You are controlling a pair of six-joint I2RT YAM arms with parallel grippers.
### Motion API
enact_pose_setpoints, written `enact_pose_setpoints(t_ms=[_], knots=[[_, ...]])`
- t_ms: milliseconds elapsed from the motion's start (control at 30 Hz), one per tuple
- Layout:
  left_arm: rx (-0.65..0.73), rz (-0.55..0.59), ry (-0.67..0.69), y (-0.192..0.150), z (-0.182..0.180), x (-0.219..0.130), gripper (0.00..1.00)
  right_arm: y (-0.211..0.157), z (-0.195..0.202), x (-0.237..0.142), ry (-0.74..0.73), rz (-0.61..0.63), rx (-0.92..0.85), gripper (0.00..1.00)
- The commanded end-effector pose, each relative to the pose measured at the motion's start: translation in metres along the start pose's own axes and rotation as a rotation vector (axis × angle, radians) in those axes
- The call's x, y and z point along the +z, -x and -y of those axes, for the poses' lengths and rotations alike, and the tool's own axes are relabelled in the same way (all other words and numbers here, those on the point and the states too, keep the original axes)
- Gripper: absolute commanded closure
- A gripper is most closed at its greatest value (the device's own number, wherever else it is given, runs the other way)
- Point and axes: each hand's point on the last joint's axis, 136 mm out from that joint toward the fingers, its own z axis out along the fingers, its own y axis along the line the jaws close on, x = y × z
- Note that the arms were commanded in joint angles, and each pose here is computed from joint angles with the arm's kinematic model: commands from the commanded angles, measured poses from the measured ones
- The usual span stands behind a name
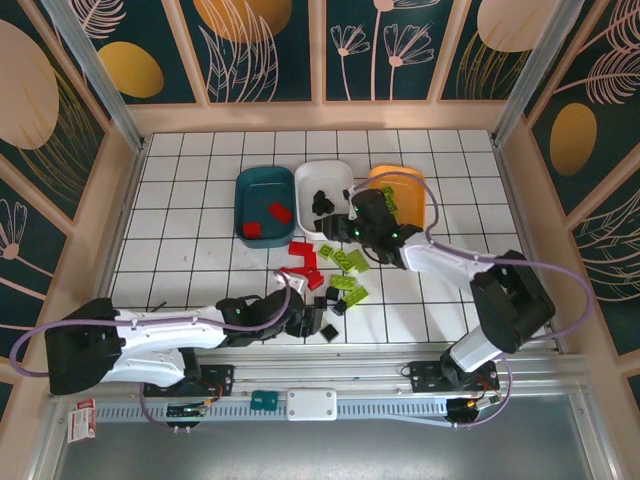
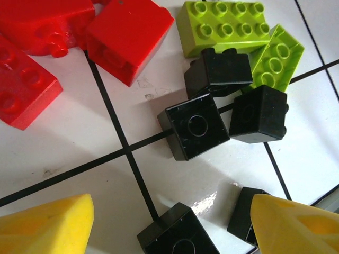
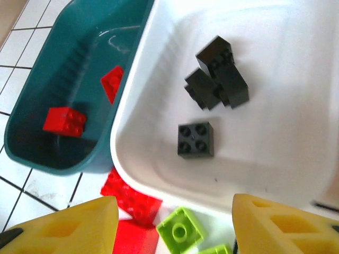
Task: Sort the legos into containers by color
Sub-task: Pick up the lego from the middle-left of the table.
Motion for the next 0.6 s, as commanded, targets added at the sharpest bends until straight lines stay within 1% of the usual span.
enact_pose_setpoints(t_ms=[0,100,167,267,333,467,567], knots=[[0.030,-0.018,0.050,-0.006,-0.004,0.007,0.24,0.004,0.001,-0.023,0.002,0.075,0.026,0.41],[0.042,-0.040,0.072,-0.014,-0.003,0.013,0.27,0.001,0.004,-0.042,0.002,0.099,0.035,0.41],[0.045,-0.068,0.103,-0.021,-0.008,0.018,0.33,-0.004,0.006,-0.052,0.004,0.106,0.040,0.41],[0.034,-0.094,0.137,-0.032,-0.018,0.020,0.44,-0.004,0.011,-0.066,-0.015,0.134,0.044,0.41],[0.022,-0.104,0.140,-0.037,-0.023,0.019,0.47,-0.005,0.013,-0.074,-0.018,0.144,0.046,0.41],[0.005,-0.116,0.157,-0.044,-0.031,0.018,0.58,-0.007,0.017,-0.085,-0.023,0.164,0.058,0.41],[-0.010,-0.106,0.161,-0.043,-0.034,0.017,0.66,-0.011,0.019,-0.089,-0.026,0.169,0.068,0.41]])
